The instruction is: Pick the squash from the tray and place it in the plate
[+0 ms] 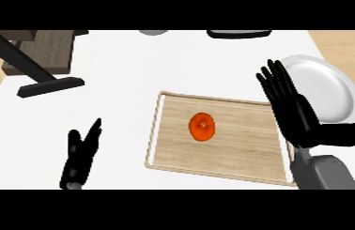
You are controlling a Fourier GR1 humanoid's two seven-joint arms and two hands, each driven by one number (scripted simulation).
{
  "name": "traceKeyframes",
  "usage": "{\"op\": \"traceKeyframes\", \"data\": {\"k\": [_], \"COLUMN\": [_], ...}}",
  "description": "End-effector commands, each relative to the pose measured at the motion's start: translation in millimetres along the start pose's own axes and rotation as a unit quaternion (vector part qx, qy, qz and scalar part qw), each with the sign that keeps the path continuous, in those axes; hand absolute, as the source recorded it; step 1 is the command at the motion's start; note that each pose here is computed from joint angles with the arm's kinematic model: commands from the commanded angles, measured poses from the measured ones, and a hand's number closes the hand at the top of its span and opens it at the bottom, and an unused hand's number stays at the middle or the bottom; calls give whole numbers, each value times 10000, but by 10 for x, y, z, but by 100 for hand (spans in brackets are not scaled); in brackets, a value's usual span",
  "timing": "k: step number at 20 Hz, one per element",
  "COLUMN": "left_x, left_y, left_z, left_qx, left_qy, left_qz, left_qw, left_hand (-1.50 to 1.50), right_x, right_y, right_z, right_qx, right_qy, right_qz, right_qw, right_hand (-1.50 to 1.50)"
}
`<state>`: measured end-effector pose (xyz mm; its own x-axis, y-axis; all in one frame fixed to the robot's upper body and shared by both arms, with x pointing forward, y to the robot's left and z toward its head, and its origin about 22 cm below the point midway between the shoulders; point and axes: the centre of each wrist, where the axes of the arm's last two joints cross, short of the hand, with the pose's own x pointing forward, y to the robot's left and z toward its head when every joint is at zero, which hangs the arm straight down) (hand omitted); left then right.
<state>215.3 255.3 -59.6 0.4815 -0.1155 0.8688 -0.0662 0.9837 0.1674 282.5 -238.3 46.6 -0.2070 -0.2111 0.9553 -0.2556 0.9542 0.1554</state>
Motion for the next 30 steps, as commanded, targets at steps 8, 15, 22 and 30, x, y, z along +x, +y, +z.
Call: {"op": "traceKeyframes", "data": {"k": [8,15,22,30], "left_x": [636,626,429,383], "left_y": [145,540,516,478], "left_z": [-90,-138,-177,-195], "left_qx": [-327,-264,-261,-202], "left_qy": [-1954,-2298,-2329,-2197], "left_qz": [-275,-238,-88,-144], "left_qw": [9798,9726,9721,9753], "left_hand": [0,0,0,0], "right_x": [160,-896,-498,-125], "right_y": [653,1569,1385,984], "right_z": [-457,137,218,386], "right_qx": [1006,538,-45,506], "right_qy": [-241,-474,-559,770], "right_qz": [3189,2172,3027,4756], "right_qw": [9421,9735,9514,8748], "right_hand": [150,-150,-150,-150]}}
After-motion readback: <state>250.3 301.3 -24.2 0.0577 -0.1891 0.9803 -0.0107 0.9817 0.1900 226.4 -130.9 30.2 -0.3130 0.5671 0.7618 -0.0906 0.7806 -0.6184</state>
